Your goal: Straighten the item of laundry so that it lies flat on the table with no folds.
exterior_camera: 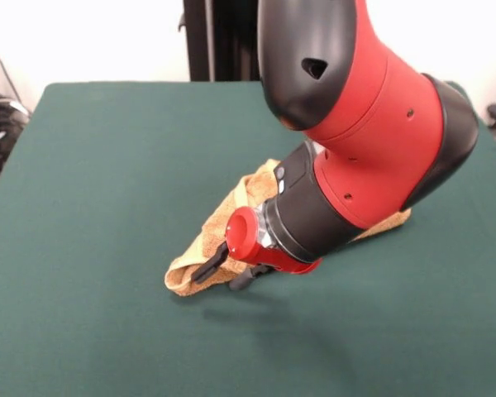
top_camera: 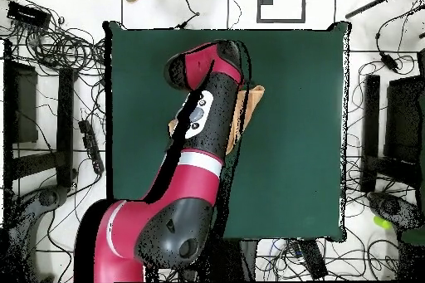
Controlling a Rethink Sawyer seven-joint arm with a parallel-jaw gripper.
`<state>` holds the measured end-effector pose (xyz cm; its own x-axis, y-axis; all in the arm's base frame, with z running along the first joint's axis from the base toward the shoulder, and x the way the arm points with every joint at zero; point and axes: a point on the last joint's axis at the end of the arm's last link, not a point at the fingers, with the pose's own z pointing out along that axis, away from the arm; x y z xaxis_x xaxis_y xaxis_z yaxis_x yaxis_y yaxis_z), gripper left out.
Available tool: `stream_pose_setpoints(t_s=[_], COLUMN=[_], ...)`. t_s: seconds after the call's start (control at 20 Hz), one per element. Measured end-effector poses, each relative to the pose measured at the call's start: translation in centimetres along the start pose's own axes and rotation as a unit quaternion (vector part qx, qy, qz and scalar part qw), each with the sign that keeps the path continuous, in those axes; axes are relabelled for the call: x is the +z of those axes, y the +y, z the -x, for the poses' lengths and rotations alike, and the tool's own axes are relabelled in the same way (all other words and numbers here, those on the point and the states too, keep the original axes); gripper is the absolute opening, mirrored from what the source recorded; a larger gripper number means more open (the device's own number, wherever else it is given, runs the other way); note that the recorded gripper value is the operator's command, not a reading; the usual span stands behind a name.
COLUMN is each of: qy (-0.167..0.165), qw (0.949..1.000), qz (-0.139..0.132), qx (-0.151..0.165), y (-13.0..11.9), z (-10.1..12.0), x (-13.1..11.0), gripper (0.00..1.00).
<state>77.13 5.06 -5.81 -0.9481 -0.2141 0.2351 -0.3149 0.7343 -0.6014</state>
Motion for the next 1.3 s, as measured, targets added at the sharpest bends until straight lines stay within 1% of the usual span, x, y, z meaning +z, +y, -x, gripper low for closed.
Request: stream_pose_setpoints(t_s=[0.25,0.85,1.3], qy=[0.0,0.005,0.016], qw=[1.0,0.9993,0.9989], qz=[0.004,0.033,0.041], qx=[0.002,0.019,0.019], y=[0.1,0.8,1.5], z=[0.1,0.4,0.2], x=[-0.1,-0.9,-1.3], gripper=[1.0,1.0,1.0])
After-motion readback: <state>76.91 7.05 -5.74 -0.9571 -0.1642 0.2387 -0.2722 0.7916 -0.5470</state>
